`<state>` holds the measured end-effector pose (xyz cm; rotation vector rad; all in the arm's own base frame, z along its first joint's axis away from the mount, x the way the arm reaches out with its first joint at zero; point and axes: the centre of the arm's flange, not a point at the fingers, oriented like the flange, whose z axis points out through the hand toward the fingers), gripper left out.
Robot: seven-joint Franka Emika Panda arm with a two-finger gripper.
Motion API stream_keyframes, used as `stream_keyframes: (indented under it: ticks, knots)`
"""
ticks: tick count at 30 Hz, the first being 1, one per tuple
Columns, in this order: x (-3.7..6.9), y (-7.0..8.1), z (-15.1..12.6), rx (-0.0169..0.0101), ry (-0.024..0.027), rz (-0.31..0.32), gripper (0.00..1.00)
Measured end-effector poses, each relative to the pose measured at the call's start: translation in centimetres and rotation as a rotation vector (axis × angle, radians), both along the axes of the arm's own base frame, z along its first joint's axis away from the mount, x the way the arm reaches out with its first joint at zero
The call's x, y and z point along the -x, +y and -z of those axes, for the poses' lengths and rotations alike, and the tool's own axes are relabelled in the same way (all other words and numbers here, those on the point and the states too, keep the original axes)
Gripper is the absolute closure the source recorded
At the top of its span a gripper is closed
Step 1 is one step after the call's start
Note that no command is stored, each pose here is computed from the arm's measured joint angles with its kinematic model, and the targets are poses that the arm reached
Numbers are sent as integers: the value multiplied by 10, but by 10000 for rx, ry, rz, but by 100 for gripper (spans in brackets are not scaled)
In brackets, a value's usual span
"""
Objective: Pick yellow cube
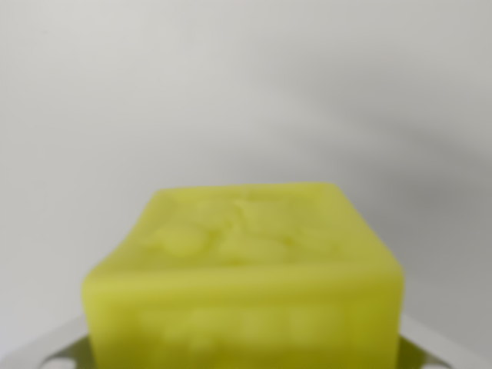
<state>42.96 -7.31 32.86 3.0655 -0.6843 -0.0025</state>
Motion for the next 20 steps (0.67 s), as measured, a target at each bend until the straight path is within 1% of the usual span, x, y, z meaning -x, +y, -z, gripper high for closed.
stream_keyframes:
  ticks: [3,13,20]
  knots:
    - [0,0,-7,-1,6,0,100]
    - [0,0,-31,0,3,-1,100]
    - [0,0,-34,-1,4,-1,100]
